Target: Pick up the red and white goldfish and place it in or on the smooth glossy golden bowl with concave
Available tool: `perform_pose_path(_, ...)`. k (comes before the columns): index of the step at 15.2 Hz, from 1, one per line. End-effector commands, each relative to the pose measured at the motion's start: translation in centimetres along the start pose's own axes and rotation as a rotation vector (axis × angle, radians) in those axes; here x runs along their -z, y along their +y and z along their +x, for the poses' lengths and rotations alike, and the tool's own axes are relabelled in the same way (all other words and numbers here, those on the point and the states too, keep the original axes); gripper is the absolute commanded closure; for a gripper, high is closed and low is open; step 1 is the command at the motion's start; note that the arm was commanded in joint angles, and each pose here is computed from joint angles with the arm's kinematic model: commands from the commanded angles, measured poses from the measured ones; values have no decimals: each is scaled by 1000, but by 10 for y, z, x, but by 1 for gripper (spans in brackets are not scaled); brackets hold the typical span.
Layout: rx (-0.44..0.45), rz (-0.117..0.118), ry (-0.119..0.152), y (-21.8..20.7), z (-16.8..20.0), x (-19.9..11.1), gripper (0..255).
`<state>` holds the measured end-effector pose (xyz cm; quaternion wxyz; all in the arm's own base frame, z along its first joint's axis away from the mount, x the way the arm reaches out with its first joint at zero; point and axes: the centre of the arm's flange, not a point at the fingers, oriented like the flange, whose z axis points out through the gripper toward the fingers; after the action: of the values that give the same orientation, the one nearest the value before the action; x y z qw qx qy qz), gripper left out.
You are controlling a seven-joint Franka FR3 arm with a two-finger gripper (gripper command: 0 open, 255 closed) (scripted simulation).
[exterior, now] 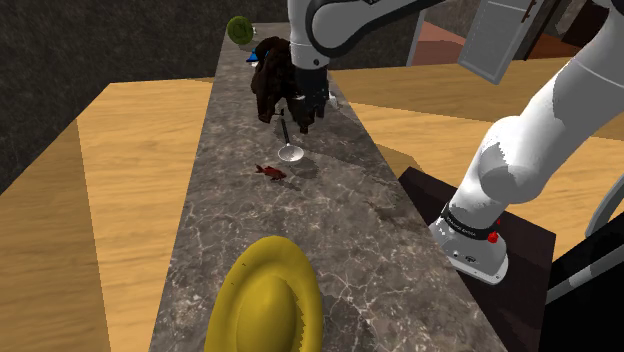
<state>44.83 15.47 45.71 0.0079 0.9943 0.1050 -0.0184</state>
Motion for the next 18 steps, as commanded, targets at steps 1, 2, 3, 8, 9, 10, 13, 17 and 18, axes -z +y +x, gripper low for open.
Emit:
perform_pose_path(1,21,5,-3,-19,16,-14,0)
perform_pose_path(2,32,7,-5,-28,23,-20,0)
perform_pose_path(3,42,9,-7,-37,30,-26,0)
perform_pose_path(8,94,20,-16,-85,64,-57,0)
perform_pose_path(9,105,22,-18,-94,70,-63,0)
perform_pose_path(10,115,25,-19,-104,76,-70,0)
perform_pose_path(13,125,27,-21,-113,82,-86,0)
perform_pose_path(17,125,27,-21,-114,81,-107,0)
perform_pose_path(18,125,27,-21,-114,81,-112,0)
